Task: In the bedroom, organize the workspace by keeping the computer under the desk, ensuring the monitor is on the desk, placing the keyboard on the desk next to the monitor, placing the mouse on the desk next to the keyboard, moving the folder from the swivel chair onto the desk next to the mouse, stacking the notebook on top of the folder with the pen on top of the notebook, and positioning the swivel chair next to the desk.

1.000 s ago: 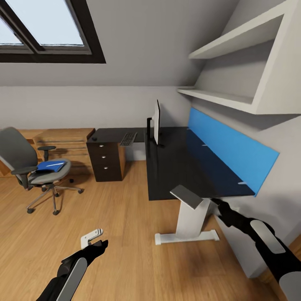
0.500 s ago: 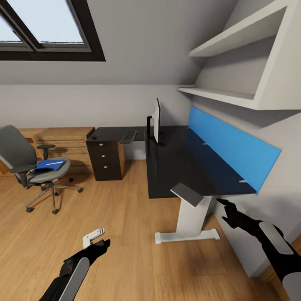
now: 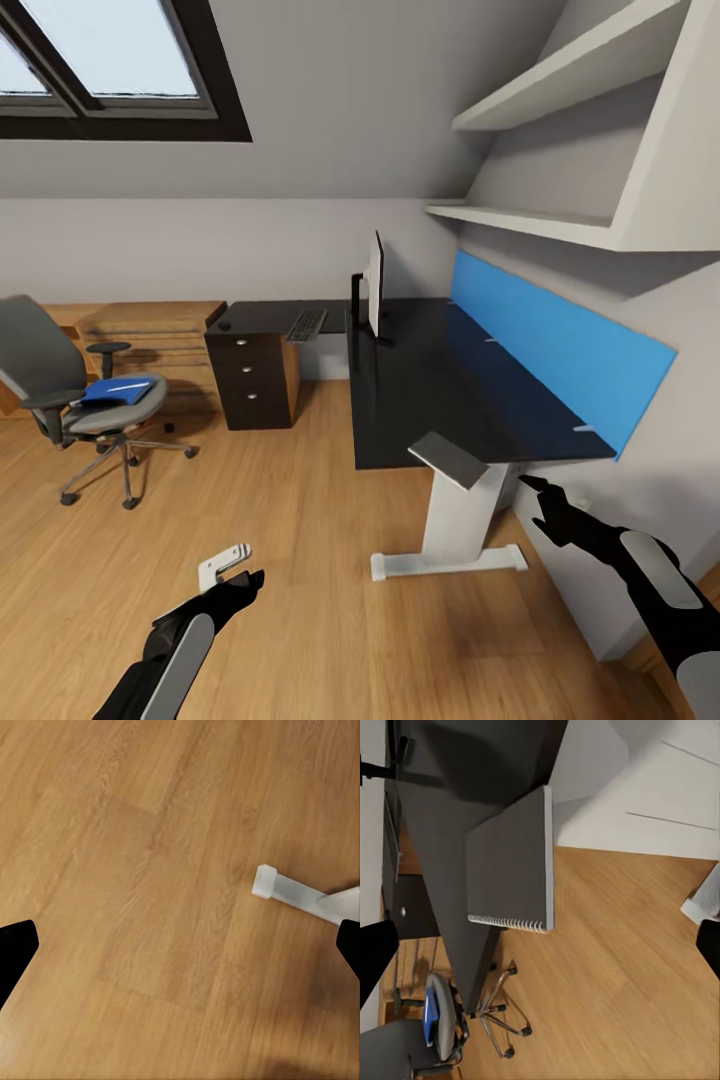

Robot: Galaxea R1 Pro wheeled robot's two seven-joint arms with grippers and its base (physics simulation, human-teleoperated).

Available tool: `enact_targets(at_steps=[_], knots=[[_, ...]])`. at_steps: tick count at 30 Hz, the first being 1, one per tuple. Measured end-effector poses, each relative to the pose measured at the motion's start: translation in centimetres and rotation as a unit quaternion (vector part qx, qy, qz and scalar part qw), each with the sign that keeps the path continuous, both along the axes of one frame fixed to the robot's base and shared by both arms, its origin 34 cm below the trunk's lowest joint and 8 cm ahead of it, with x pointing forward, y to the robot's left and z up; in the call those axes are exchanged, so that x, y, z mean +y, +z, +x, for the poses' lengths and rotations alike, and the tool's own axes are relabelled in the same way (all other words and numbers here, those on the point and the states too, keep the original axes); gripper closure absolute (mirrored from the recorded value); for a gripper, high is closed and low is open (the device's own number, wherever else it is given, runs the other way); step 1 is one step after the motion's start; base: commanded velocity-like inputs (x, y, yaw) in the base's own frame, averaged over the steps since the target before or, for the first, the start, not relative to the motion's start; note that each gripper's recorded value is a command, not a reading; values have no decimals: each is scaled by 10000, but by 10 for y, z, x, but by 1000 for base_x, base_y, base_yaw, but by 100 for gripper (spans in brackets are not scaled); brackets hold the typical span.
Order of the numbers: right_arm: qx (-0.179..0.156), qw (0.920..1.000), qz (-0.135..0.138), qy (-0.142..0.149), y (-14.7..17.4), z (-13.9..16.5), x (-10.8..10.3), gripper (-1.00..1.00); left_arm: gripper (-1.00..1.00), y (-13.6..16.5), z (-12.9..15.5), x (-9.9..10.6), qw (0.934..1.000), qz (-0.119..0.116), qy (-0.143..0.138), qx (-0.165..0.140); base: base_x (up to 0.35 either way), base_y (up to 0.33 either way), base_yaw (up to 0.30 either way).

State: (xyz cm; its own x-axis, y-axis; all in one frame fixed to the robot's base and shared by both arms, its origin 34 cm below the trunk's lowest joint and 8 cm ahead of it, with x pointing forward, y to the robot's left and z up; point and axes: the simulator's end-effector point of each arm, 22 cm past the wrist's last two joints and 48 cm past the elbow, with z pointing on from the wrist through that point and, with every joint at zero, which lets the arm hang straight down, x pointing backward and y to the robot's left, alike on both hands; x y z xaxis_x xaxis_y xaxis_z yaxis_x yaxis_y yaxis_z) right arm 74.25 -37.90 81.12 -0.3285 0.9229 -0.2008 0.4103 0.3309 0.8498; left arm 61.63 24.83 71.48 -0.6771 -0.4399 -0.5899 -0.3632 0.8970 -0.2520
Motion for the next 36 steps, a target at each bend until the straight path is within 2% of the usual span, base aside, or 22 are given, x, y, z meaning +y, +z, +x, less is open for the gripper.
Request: enact_targets(at_steps=[4,12,21,36], knots=[[-170,9998,67,50,0,2,3,-100,-100,-6,0,-4,10000,-28,-2,0,0,0,0],[-920,9945,428,265,7,-1,8,-100,-100,-20,0,-7,10000,-39,-1,0,0,0,0],[-1369,9881,501,490,0,-6,11,-100,-100,-36,-2,-9,10000,-64,-2,9,0,0,0],[-1332,9887,559,399,-35,-11,6,-100,-100,-63,-4,-19,9999,-133,-12,27,0,0,0]])
